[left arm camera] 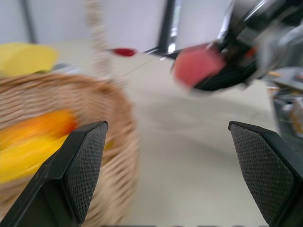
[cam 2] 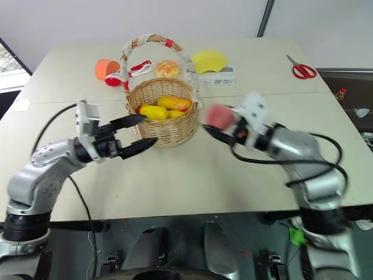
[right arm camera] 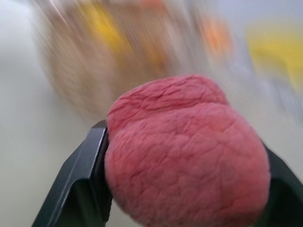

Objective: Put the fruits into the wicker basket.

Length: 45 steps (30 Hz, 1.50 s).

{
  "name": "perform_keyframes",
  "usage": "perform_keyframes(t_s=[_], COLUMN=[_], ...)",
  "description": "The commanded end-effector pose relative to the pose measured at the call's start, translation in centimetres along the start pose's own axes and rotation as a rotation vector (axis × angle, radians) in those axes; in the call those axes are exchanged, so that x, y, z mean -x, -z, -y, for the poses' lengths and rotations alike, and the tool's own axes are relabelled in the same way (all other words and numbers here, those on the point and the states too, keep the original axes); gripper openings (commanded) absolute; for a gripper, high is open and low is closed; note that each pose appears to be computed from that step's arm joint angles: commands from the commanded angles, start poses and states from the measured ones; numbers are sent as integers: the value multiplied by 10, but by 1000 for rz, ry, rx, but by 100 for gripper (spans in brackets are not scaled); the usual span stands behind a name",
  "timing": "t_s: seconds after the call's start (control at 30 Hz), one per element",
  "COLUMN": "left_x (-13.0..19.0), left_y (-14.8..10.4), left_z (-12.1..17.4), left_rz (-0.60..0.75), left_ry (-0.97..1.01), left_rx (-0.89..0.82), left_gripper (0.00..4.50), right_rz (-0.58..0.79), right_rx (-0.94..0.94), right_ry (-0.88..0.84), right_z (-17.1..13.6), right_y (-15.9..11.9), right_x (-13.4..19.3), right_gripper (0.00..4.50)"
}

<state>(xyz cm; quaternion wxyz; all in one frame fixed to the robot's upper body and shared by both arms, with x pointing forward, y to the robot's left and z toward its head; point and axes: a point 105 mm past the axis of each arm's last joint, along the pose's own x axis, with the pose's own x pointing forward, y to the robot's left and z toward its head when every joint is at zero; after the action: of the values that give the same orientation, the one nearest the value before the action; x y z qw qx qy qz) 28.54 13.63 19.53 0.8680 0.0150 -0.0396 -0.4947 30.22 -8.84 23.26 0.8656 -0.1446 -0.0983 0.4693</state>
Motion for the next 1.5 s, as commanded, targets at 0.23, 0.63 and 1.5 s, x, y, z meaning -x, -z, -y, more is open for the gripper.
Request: perform_keyframes(t_s=[0.23,0.63,1.5], left_x=[16,13,-7], left_y=[-13,-14,-15], left_z=[-1,0,-4], left_rz=[34,42,98], left_ry=[-82,-91,-54], left_rx=[-53,-49,-38], left_gripper=[439,439,439], right_rz=[-15,146,53], right_rx=[-90,4,-243], right_ry=[144,6,426], right_z=[12,-5,74], right_y=[-5,-36,26], right_x=[-113,-84,-43], right_gripper=[253,447,102])
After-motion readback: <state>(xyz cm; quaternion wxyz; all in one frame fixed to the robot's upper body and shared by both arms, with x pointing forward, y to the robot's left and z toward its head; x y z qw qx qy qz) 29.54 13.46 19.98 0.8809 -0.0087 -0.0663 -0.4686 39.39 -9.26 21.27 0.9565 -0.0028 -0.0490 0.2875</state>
